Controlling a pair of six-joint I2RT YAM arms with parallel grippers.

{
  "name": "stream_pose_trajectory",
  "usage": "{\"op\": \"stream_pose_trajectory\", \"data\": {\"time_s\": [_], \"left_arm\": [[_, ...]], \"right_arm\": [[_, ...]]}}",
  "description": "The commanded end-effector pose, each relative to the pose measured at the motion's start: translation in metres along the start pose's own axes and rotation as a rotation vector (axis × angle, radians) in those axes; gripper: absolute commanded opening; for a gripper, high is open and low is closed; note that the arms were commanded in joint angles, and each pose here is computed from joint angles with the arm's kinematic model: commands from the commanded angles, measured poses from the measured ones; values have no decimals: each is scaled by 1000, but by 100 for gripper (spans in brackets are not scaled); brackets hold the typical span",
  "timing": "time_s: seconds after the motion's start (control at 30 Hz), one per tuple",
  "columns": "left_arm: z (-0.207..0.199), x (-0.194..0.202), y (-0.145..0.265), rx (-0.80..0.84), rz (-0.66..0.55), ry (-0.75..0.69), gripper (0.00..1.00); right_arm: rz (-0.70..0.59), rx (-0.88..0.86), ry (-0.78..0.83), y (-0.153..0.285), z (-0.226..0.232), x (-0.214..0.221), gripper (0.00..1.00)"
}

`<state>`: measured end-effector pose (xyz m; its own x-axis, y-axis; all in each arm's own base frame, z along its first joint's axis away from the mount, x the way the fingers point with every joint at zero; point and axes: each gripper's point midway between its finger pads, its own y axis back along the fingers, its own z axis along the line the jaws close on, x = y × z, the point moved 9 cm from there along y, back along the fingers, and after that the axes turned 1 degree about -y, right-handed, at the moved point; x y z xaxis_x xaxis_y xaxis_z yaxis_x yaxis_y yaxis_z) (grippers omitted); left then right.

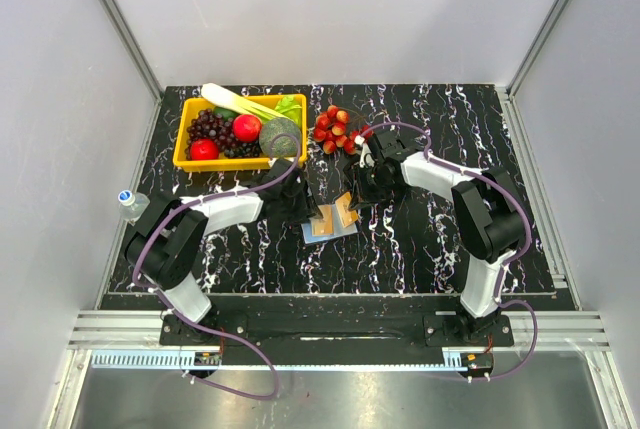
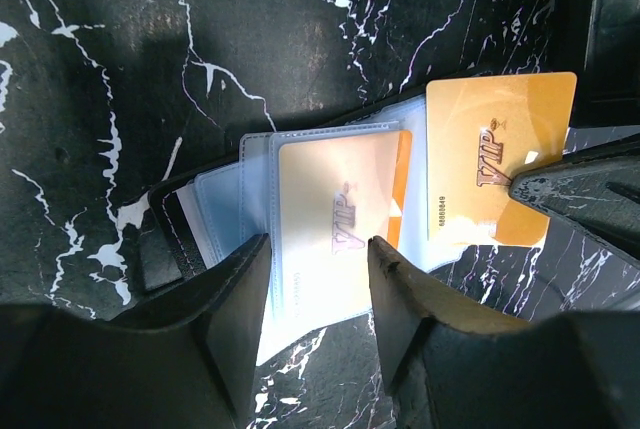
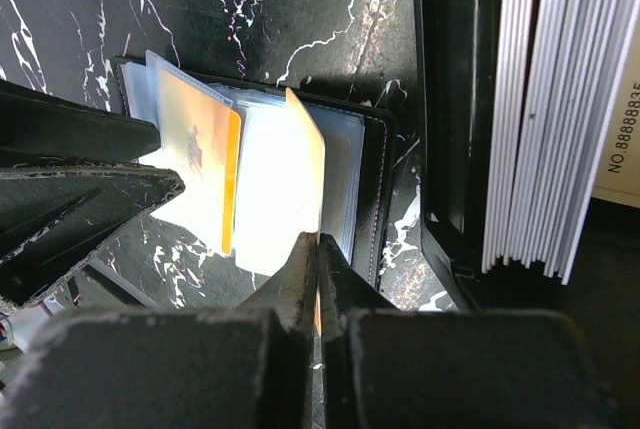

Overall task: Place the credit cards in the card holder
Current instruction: Insert the credit card into the card holder.

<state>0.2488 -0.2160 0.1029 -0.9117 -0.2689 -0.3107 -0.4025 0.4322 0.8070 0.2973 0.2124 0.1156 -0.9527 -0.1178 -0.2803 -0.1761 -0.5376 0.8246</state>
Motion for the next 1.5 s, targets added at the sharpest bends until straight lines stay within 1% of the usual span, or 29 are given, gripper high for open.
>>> {"op": "stream_pose_trajectory", "data": {"time_s": [0.0,0.17,0.23,0.4,0.53,0.6,0.67,0.77,0.9,1.07,1.17,1.23,1.33,1.47], "left_arm": [[14,1,0,-121,-8,-12,49],[17,3,-4,-147,-7,-20,50],[19,1,-5,-204,-22,-35,50],[14,4,-10,-180,-6,-56,50],[4,11,-21,-58,81,-51,49],[1,10,-24,-38,86,-54,48],[-2,9,-23,-23,81,-55,48],[-9,6,-17,44,50,-50,48],[-25,0,-7,141,19,-49,45],[-39,-9,6,201,-11,-63,43],[-44,-12,8,230,-15,-69,43],[-48,-14,10,242,-17,-71,42],[-53,-18,12,259,-25,-78,42],[-64,-22,12,296,-22,-101,42]], "right_arm": [[27,69,9,-7,-9,2,0],[27,71,8,-6,-9,2,0],[26,69,12,-6,-8,1,0],[27,69,10,-5,-8,0,0],[33,67,7,-6,-8,2,0],[32,64,8,-7,-8,1,0],[32,69,8,-6,-8,2,0],[15,83,12,-3,-8,1,0],[-1,89,18,1,-6,-2,0],[-19,118,30,9,-5,-4,0],[-76,163,36,21,-3,-10,0],[-137,206,48,35,-1,-15,0],[-205,207,75,53,8,-22,0],[-252,205,81,69,15,-25,0]]}}
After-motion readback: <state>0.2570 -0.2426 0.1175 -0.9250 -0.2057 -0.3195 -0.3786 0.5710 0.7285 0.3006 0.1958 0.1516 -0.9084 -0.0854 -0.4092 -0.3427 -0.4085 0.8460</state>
